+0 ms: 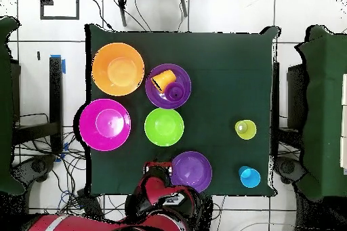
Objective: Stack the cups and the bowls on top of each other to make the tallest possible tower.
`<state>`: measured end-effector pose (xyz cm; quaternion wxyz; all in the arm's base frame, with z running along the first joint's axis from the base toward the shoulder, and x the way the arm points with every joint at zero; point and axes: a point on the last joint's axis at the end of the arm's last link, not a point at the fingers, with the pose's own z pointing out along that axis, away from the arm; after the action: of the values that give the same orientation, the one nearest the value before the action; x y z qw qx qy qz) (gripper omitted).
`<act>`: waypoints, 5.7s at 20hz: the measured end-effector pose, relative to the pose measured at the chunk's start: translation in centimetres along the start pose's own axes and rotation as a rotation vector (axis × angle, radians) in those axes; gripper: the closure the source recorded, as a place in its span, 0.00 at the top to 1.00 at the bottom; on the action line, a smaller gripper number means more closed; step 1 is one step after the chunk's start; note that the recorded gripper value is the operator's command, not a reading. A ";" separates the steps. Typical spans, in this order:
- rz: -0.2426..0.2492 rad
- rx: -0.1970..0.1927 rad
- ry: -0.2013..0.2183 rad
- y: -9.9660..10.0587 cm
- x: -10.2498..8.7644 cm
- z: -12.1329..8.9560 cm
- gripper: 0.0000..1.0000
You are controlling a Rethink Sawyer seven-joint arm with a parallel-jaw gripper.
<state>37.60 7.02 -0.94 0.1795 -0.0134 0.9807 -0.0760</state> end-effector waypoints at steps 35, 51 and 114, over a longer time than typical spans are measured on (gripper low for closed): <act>0.176 -0.101 0.099 -0.1 -4.5 0.3 1.00; 0.156 -0.119 0.171 0.2 -0.5 -2.5 1.00; 0.077 -0.238 0.238 -4.5 8.8 0.5 1.00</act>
<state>29.55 2.05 -3.83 0.0620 0.0120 0.9969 0.0466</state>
